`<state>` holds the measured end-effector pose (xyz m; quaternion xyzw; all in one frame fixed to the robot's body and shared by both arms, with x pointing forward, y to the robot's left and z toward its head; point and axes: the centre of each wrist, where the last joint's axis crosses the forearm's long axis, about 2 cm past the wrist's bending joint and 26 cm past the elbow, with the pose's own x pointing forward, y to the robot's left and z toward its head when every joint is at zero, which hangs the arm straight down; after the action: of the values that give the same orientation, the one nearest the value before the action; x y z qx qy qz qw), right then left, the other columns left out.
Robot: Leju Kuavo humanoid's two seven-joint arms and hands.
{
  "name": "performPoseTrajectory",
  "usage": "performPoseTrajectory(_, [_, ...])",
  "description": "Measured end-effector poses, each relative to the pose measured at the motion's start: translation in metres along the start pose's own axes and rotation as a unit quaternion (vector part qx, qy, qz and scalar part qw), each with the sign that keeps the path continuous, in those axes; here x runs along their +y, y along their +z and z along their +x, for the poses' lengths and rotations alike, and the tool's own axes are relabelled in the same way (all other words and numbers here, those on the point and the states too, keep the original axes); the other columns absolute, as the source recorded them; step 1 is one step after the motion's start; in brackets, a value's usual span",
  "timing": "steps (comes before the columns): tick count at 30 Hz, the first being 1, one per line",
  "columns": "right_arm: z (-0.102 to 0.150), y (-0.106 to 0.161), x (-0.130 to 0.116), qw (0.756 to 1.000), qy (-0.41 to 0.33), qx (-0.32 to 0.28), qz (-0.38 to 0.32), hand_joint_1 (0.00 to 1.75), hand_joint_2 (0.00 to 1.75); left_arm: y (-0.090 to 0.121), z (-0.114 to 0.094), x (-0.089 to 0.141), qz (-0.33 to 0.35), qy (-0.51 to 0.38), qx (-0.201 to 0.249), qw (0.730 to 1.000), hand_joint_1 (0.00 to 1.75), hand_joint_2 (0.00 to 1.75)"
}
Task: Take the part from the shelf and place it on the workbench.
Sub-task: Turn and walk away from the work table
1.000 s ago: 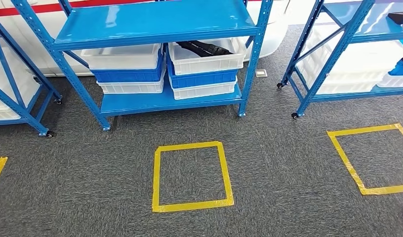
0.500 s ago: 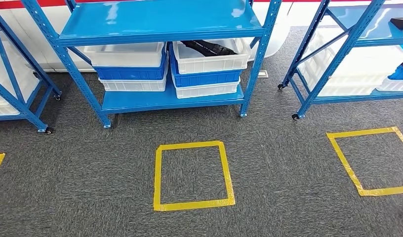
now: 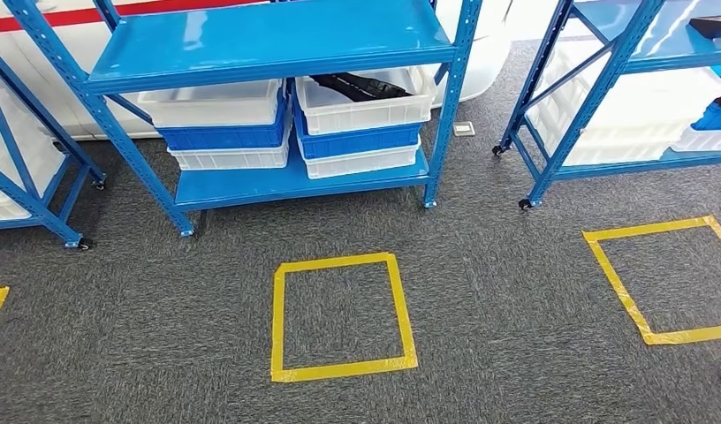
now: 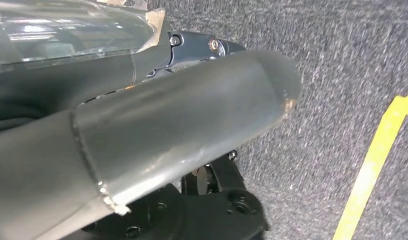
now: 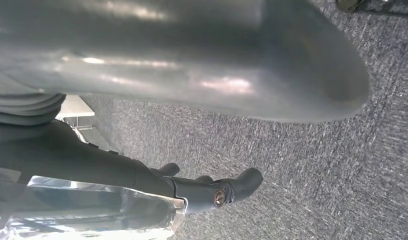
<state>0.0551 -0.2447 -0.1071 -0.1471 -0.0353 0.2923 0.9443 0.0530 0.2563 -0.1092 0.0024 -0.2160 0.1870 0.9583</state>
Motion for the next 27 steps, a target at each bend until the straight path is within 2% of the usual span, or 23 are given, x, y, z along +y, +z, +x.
performPoseTrajectory(27, [-0.0004, 0.0004, 0.0016, 1.0, 0.003, -0.002, 0.0, 0.0, 0.0, 0.0, -0.0002, 0.0011, 0.004, 0.007, -0.001, 1.0, 0.0, 0.0])
